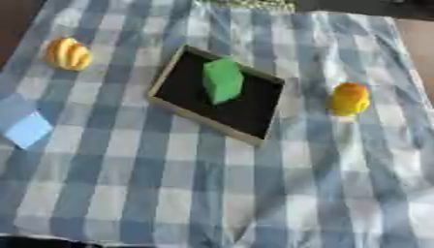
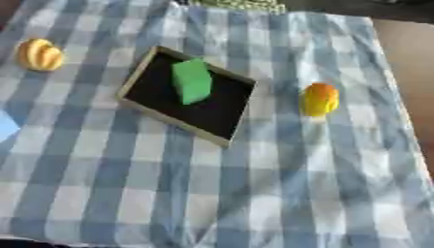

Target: Pick up objects on the table and place them in the box.

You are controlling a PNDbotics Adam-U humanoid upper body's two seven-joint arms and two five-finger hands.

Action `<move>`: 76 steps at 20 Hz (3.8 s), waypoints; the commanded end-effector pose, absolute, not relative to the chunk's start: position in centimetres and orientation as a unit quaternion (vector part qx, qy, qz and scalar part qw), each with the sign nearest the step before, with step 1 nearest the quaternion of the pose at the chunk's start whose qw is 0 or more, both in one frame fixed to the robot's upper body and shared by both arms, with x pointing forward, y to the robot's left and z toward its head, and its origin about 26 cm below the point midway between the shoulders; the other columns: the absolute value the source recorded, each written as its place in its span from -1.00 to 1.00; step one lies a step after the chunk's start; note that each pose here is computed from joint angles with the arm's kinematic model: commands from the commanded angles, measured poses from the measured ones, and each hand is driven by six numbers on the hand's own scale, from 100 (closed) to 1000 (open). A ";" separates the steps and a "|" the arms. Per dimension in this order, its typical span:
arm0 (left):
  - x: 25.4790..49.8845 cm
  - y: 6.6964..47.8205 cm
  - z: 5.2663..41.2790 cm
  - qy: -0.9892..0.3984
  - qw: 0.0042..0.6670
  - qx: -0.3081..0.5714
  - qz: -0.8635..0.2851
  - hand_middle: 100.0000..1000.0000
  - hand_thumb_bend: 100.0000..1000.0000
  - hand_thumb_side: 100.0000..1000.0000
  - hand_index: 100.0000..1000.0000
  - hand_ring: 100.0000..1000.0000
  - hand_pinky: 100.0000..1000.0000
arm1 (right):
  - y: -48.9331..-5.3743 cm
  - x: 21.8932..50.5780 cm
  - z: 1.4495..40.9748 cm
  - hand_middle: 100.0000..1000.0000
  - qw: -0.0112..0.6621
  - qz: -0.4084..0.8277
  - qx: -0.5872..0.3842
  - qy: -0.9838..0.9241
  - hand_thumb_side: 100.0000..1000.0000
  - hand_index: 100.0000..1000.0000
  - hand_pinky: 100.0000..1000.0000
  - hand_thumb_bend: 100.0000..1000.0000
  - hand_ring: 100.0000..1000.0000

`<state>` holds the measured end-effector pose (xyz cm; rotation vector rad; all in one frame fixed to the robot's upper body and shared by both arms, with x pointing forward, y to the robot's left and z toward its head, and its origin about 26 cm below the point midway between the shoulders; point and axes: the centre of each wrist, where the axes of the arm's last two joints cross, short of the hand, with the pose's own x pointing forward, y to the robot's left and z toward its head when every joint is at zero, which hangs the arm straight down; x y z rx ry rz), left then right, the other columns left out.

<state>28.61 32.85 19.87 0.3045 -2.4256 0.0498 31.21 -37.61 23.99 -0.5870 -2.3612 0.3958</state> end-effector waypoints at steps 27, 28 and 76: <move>28.5 32.9 21.1 -0.937 0.329 0.117 -0.009 0.41 -1.00 0.15 0.66 0.50 1.00 | -40.1 30.4 32.2 0.73 0.284 0.576 -0.383 -0.664 -0.70 0.89 0.73 -1.00 0.73; 28.5 32.9 21.1 -0.937 0.329 0.117 -0.010 0.41 -1.00 0.15 0.66 0.50 1.00 | -40.0 30.5 32.2 0.73 0.285 0.587 -0.383 -0.654 -0.69 0.89 0.73 -1.00 0.73; 28.9 31.8 21.1 -0.937 0.336 0.088 -0.024 0.42 -1.00 0.16 0.66 0.52 1.00 | -40.2 35.9 22.2 0.71 0.402 0.679 -0.297 -0.538 -0.20 1.00 0.94 -1.00 0.86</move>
